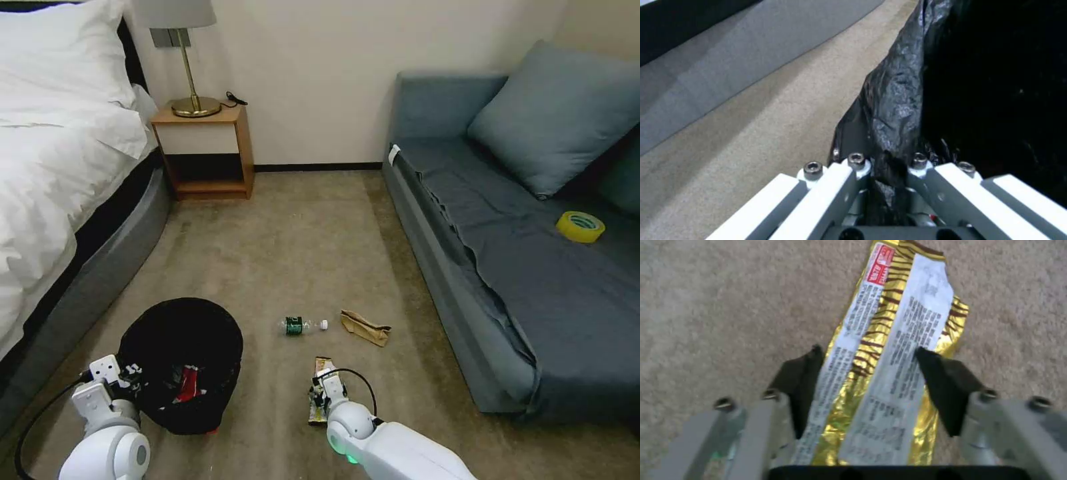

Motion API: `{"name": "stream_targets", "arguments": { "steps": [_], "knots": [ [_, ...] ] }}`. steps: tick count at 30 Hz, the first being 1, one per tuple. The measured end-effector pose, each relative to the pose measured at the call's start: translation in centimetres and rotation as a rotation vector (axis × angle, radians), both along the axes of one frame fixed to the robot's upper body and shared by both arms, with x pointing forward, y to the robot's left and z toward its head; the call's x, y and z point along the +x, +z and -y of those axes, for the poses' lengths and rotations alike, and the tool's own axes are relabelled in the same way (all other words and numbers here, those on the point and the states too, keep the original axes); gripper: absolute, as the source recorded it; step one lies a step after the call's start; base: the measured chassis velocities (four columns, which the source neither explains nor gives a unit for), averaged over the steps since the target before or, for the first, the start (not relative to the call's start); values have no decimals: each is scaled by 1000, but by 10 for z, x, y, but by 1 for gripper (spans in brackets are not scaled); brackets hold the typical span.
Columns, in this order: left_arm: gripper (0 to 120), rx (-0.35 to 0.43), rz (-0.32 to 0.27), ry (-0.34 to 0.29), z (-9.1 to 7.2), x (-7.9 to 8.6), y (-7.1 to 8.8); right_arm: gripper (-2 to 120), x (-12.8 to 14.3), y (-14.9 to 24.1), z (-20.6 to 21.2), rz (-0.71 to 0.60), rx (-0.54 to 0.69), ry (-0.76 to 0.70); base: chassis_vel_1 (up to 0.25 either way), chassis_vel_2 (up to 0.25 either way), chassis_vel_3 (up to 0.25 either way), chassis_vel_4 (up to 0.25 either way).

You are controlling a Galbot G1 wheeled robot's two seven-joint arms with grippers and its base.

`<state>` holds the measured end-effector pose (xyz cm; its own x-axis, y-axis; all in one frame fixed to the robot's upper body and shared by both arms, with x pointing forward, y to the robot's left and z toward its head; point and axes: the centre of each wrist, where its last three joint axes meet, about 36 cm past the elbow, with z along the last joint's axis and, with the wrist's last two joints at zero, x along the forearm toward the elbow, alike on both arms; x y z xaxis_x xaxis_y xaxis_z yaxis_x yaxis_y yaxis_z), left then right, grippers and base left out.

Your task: Pick up the trash bin, then pick up the garbage on the floor and place it into the trash bin.

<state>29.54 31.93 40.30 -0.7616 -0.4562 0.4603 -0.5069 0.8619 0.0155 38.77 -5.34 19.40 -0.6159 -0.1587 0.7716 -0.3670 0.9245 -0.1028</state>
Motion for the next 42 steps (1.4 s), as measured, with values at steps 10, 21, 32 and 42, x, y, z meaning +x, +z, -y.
{"name": "stream_targets", "arguments": {
  "steps": [10, 21, 32, 42],
  "knots": [
    [2, -4, -1, -5, 2, 2, -2, 42, -4, -5, 4, 15, -14, 21, 0, 0, 0, 0],
    [2, -1, -2, -13, 6, 3, -4, 15, -3, -6, 16, 26, -22, 24, 0, 0, 0, 0],
    [2, -2, 2, -25, 10, 5, -5, 14, -3, 22, 24, 80, 29, 35, 0, 0, 0, 0],
    [2, -10, 1, -45, 17, 7, -5, 5, 17, 153, 30, 259, 243, 76, 0, 0, 0, 0]
  ]
}}
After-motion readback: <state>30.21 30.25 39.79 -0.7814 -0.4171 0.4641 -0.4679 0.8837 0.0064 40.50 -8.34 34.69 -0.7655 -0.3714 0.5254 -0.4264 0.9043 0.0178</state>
